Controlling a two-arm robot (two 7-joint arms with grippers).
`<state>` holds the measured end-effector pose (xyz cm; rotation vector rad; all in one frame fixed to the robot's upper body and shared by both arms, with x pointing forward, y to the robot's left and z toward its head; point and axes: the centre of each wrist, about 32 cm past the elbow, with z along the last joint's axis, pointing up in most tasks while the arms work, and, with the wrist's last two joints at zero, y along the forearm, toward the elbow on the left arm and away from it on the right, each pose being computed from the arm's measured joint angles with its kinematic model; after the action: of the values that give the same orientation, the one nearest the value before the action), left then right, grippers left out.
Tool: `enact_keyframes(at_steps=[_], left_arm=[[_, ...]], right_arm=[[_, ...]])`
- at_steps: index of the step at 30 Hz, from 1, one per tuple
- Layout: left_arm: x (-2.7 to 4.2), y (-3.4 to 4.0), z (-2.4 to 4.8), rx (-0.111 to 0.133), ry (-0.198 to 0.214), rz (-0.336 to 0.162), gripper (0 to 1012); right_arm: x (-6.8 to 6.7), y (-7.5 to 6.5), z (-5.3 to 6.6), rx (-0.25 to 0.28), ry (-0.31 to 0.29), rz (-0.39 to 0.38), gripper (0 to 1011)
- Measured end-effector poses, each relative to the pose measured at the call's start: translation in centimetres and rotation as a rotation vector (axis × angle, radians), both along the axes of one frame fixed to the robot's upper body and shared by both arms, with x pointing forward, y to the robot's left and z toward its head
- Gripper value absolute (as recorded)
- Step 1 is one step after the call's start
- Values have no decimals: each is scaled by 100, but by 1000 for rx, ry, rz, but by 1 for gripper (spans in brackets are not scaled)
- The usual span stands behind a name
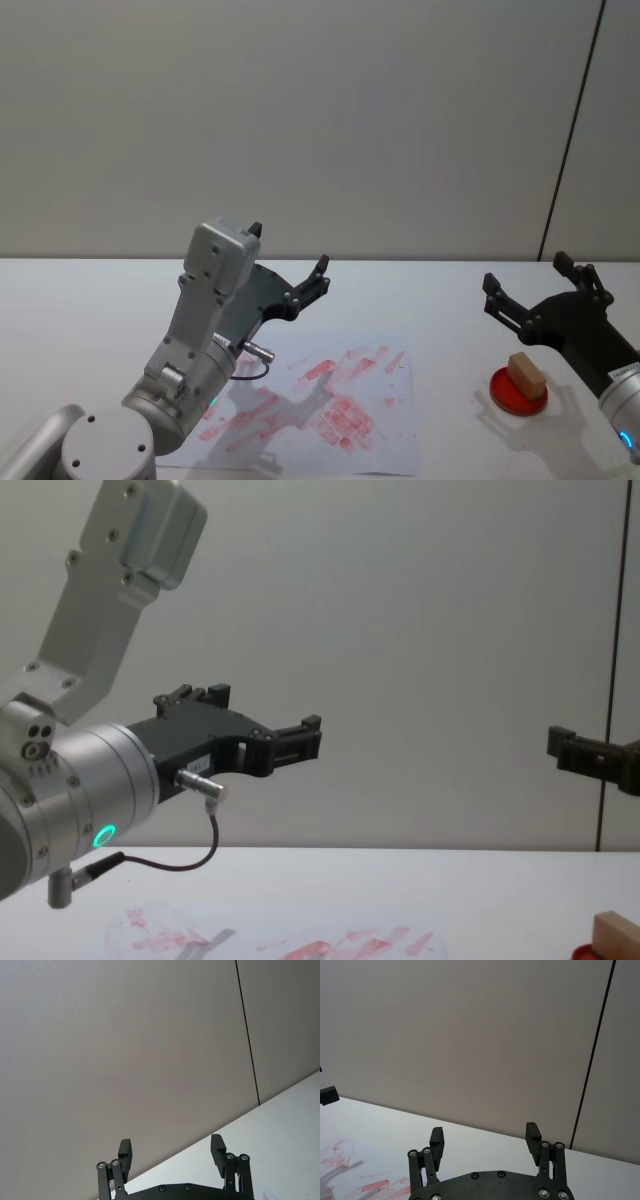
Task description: Use the one hand to pick up the stamp and affix it onto the A4 paper.
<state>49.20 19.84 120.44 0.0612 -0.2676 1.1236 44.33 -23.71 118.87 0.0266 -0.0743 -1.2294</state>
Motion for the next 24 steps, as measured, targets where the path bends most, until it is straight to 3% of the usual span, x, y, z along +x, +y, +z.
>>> enact_keyframes(at_steps=[24], left_arm=[[0, 0, 0, 0, 0, 0, 1003]], right_arm=[[2, -2, 1, -1, 0, 0, 1001]])
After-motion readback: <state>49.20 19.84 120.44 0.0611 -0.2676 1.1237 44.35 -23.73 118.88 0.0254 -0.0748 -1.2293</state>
